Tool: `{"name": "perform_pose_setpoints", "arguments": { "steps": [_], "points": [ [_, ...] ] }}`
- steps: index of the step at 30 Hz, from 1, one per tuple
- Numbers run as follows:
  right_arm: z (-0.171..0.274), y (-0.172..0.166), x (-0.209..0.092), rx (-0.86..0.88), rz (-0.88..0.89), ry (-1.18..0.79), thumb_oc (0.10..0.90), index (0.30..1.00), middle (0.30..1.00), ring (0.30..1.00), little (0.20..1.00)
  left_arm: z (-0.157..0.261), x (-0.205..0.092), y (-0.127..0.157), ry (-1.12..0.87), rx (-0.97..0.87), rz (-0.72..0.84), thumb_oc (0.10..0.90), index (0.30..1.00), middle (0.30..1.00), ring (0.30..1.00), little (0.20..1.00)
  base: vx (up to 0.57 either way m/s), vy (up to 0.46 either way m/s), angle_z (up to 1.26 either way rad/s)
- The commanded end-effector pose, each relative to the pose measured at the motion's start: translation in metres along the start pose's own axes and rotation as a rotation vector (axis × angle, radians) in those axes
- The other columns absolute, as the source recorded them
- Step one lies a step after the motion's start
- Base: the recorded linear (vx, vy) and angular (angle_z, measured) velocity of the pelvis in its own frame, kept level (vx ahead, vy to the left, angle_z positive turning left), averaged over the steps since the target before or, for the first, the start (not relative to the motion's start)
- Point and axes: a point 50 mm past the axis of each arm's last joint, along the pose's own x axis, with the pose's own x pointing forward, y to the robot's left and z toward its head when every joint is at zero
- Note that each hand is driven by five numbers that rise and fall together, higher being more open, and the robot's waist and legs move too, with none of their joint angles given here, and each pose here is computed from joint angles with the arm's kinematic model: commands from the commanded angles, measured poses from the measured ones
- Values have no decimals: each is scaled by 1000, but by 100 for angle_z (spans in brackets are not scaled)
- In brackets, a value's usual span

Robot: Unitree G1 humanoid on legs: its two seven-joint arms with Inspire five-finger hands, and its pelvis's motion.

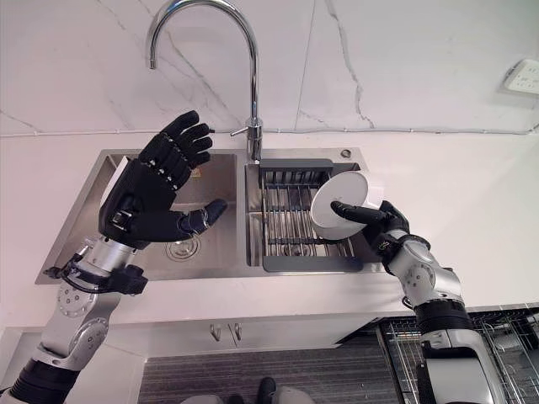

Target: Place the dishes in the dishwasher.

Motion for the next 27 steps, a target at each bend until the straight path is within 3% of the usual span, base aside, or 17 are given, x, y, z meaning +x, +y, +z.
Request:
{"name": "perform_pose_setpoints", "arguments": {
  "steps": [1, 8, 12, 22, 27],
  "points": [
    [87, 15, -1, -1, 33, -325, 400, 300, 300, 300, 300, 40, 23, -6, -217, 42, -79, 800, 900, 900, 900, 900, 0, 0, 0],
    [82, 24, 2, -19, 52, -314, 400, 300, 300, 300, 300, 39, 24, -7, -215, 37, -75, 800, 900, 900, 900, 900, 0, 0, 0],
    [83, 21, 1, -18, -25, -346, 400, 300, 300, 300, 300, 38, 25, -8, -212, 40, -74, 800, 900, 900, 900, 900, 0, 0, 0],
    [80, 27, -3, 297, 49, -405, 400, 300, 300, 300, 300, 38, 23, -7, -211, 36, -59, 800, 900, 900, 900, 900, 0, 0, 0],
    [89, 37, -18, 279, 82, -507, 400, 300, 300, 300, 300, 37, 18, -5, -208, 34, -55, 800, 900, 900, 900, 900, -12, 30, -1]
  ]
}}
